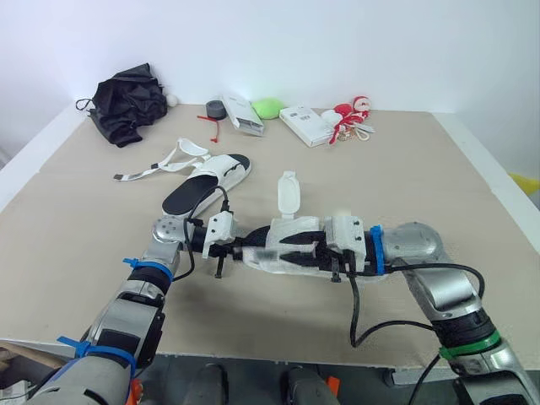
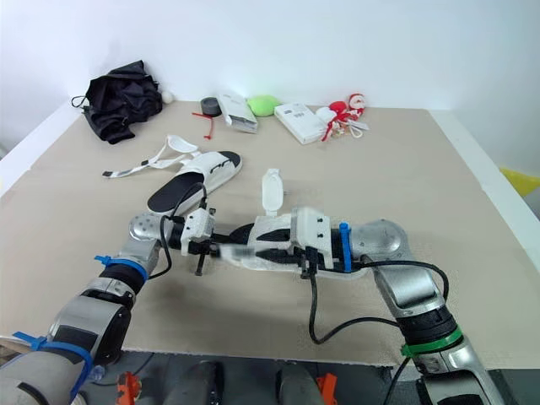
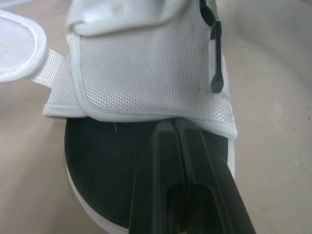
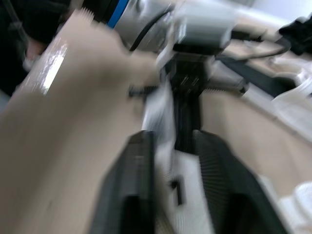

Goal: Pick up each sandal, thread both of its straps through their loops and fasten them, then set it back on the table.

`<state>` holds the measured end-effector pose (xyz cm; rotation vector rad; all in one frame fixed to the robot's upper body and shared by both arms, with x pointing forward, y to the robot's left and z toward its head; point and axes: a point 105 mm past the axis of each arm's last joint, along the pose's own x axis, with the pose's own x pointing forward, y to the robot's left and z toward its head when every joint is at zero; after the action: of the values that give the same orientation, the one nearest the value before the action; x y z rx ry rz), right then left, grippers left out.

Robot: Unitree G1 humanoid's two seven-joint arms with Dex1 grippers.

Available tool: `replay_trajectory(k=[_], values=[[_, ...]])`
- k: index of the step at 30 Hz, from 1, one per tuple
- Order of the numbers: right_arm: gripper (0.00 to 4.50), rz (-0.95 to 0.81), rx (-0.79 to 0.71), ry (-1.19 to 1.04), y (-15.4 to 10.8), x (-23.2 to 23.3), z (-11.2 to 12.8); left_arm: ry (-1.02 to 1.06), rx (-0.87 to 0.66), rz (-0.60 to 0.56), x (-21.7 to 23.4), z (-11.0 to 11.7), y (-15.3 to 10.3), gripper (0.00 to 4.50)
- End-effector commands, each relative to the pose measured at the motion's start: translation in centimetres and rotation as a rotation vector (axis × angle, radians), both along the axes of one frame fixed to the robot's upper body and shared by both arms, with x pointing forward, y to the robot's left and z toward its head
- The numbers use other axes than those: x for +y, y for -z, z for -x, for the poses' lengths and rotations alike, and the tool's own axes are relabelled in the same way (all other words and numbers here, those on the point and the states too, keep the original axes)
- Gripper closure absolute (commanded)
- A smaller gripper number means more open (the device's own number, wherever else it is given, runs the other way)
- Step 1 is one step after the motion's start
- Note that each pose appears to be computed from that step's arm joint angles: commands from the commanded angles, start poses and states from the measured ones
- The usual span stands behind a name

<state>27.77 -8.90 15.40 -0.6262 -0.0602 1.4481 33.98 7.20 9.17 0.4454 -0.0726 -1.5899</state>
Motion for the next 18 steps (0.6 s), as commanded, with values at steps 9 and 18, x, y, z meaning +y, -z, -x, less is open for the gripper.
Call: replay_trajectory(k=[9,18], values=[[0.02,0.037,-0.12,-0.029,-2.6,-2.0,0.2,0.001,0.148,-0.145,1.4,1.4,4.2,4.5],[0.02,-0.032,0.222,-0.039,-8.9,-0.4,2.2,0.008,0.154,-0.15,1.3,1.5,4.3,4.5]])
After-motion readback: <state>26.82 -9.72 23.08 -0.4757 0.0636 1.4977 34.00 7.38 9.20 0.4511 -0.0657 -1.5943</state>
